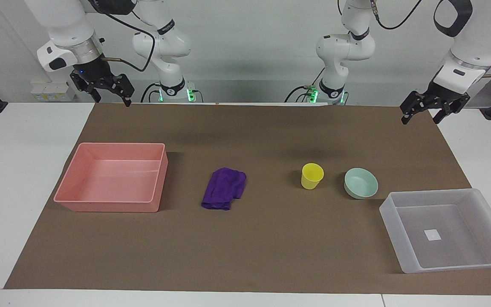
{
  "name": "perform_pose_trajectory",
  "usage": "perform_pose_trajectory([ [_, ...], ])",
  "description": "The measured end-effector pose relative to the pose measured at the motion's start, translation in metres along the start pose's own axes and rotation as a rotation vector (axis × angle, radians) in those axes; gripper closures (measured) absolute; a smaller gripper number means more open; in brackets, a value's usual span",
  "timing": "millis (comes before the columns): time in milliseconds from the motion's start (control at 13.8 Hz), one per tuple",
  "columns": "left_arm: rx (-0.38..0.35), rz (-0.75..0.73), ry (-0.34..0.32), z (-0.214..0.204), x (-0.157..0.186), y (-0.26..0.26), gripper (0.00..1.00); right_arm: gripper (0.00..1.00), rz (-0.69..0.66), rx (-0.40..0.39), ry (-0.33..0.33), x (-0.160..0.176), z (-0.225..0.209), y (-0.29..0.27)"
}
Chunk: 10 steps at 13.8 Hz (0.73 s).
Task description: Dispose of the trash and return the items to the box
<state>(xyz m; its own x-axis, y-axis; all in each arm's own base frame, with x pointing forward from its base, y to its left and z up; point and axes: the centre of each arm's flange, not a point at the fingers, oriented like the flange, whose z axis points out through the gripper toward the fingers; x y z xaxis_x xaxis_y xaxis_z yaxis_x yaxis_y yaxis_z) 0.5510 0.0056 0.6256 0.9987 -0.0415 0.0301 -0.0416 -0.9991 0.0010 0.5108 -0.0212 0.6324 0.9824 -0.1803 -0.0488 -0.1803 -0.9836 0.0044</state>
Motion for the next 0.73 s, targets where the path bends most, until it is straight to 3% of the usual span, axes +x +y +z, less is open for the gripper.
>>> perform_pose_trajectory([
  [727, 0.0, 0.001, 0.005, 0.002, 0.001, 0.0, 0.0, 0.0, 0.049, 0.011, 0.074, 0.012, -0.008, -0.017],
])
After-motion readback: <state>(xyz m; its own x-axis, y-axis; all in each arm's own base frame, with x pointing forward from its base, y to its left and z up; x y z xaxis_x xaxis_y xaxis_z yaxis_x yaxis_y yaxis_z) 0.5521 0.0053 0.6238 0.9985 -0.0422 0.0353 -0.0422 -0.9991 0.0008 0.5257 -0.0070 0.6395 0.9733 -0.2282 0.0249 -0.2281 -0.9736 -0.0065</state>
